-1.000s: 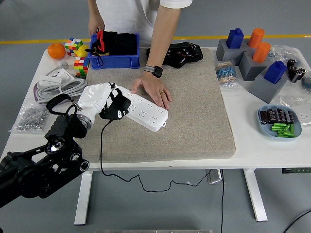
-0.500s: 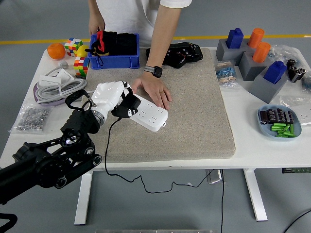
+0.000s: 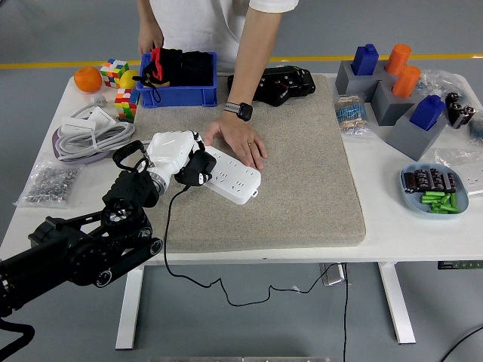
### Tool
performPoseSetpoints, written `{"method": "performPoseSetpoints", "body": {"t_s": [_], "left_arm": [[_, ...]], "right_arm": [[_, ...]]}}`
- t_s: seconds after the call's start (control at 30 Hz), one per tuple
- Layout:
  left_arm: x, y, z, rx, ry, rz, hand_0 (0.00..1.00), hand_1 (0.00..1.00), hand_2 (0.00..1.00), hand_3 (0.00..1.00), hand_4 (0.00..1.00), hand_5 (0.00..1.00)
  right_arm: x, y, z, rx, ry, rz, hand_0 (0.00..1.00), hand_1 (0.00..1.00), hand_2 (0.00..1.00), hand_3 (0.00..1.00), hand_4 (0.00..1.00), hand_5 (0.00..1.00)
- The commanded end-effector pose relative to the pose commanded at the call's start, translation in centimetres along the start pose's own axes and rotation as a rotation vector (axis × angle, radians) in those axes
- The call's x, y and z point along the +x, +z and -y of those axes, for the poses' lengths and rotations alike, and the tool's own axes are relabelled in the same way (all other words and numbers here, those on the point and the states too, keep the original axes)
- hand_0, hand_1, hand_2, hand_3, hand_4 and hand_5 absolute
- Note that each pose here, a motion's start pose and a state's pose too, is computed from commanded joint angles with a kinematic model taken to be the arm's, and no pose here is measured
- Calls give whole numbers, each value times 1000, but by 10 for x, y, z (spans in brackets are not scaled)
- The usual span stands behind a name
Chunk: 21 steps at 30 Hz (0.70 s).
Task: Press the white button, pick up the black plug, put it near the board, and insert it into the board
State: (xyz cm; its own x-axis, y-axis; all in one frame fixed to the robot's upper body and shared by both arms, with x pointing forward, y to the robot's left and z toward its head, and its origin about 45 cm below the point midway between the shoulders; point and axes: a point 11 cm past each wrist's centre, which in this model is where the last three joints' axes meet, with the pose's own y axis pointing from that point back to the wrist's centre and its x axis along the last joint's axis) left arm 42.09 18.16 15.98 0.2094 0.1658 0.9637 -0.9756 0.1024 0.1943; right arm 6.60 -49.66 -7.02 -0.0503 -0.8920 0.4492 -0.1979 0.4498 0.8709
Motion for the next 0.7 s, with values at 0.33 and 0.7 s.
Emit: {"method": "performPoseSetpoints", "body": {"t_s": [0.33, 0.7], "left_arm": [[-3, -7, -2, 6, -19, 27, 160, 257, 273, 442, 543, 2], [-2, -5, -3, -1, -15, 22, 153, 254, 271, 441, 541, 2]], "right_arm": [[-1, 2, 0, -4, 0, 5, 568, 522, 538, 551, 641, 360], [-2, 0, 0, 1, -3, 10, 567, 521, 538, 551, 642, 358]]}}
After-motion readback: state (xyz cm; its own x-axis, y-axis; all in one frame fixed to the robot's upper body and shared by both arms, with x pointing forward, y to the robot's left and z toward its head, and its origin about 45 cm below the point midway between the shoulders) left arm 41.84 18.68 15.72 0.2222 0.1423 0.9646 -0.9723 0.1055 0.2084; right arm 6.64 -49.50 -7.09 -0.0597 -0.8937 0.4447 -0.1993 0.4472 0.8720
